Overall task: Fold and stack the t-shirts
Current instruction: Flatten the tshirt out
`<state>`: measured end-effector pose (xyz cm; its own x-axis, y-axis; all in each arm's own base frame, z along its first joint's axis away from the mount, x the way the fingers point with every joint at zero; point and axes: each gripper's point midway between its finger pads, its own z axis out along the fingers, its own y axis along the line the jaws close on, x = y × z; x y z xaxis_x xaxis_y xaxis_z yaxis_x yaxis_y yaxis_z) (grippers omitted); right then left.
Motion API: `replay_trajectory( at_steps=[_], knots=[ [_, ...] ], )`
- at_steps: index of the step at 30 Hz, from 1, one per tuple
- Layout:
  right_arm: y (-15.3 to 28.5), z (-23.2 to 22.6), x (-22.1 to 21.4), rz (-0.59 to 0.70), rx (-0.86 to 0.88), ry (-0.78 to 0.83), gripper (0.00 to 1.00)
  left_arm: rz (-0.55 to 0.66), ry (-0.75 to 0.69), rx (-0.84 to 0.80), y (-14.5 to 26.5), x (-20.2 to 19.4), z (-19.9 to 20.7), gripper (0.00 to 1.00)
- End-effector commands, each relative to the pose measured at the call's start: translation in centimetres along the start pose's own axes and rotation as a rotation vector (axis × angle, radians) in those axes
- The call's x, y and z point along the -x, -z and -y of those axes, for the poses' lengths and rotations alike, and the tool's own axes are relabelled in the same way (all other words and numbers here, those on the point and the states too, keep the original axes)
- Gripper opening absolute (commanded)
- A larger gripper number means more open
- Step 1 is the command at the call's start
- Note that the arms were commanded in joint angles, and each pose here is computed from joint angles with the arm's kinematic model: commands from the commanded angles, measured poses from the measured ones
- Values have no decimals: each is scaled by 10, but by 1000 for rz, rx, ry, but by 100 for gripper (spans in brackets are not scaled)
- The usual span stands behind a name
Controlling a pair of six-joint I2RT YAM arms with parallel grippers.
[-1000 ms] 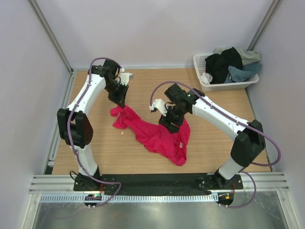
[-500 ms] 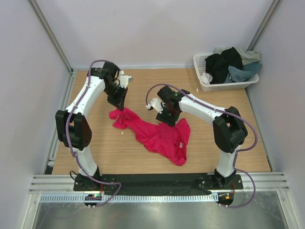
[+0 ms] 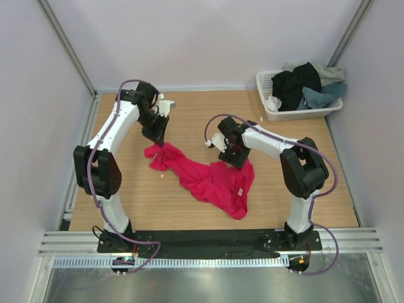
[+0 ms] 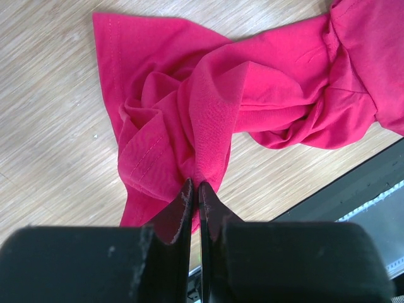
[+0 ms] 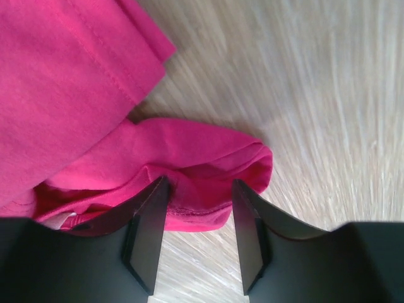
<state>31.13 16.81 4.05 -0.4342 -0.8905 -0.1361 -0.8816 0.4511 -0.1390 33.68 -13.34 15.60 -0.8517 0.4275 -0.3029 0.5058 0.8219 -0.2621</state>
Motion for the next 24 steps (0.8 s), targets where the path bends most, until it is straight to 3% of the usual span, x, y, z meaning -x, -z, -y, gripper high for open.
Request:
replay_trajectory(
  at_steps=[1, 3, 4, 5, 17, 21, 24],
  knots=[
    [2, -9, -7, -32, 39, 24, 41, 44, -1, 9, 12, 9, 0, 7],
    [3, -12, -13, -60, 64, 31, 23, 45, -2, 11, 12, 10, 0, 7],
    [4, -11, -15, -66, 69, 25, 7, 45, -2, 13, 12, 10, 0, 7],
    [5, -9, -15, -64, 61, 24, 1, 45, -3, 13, 12, 10, -1, 7],
    [46, 129, -26, 41, -238, -236, 1, 120, 3, 143, 29, 38, -42, 0],
    [51, 147, -38, 38, -282, -306, 1, 162, -6, 167, 38, 54, -51, 0],
    [57, 140, -43, 46, -283, -335, 18, 142, 9, 134, 30, 53, -48, 0]
  ],
)
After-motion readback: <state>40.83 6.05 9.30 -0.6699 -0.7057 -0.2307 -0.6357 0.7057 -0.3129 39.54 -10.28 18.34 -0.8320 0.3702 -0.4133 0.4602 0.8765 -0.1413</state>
